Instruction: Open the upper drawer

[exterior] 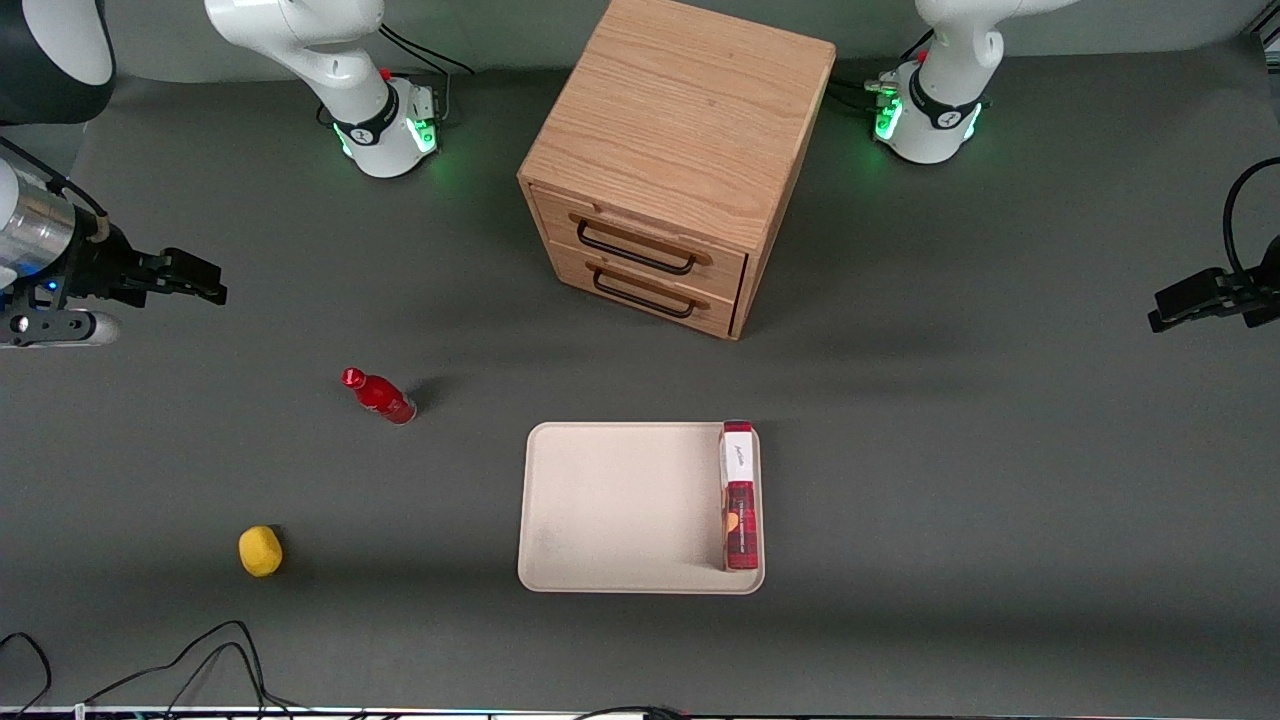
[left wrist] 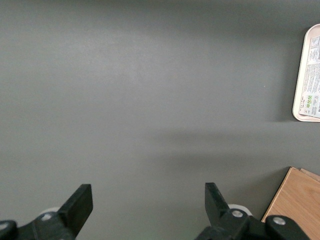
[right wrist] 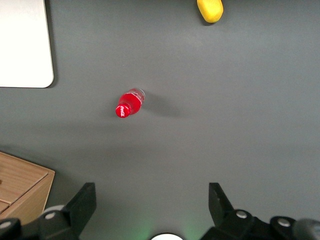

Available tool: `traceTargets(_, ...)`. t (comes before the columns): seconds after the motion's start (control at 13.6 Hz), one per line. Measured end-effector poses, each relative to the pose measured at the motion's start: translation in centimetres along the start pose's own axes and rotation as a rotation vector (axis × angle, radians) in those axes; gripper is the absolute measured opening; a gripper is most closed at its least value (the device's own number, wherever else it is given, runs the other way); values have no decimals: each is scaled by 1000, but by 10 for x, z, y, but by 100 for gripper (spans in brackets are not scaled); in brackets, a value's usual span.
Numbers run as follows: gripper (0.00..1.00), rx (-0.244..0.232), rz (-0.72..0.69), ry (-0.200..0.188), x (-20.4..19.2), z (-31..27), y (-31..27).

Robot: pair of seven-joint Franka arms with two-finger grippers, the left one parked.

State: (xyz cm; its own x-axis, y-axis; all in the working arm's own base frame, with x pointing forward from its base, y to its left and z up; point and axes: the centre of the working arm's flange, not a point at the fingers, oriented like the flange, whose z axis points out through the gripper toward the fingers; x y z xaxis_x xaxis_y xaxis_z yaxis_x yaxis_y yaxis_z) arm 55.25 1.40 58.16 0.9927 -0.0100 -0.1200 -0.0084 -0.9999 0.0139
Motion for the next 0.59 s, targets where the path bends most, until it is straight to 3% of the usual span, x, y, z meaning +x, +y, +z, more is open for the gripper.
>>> traceTargets(0.59,100,1,-1,18,-2,-4,0)
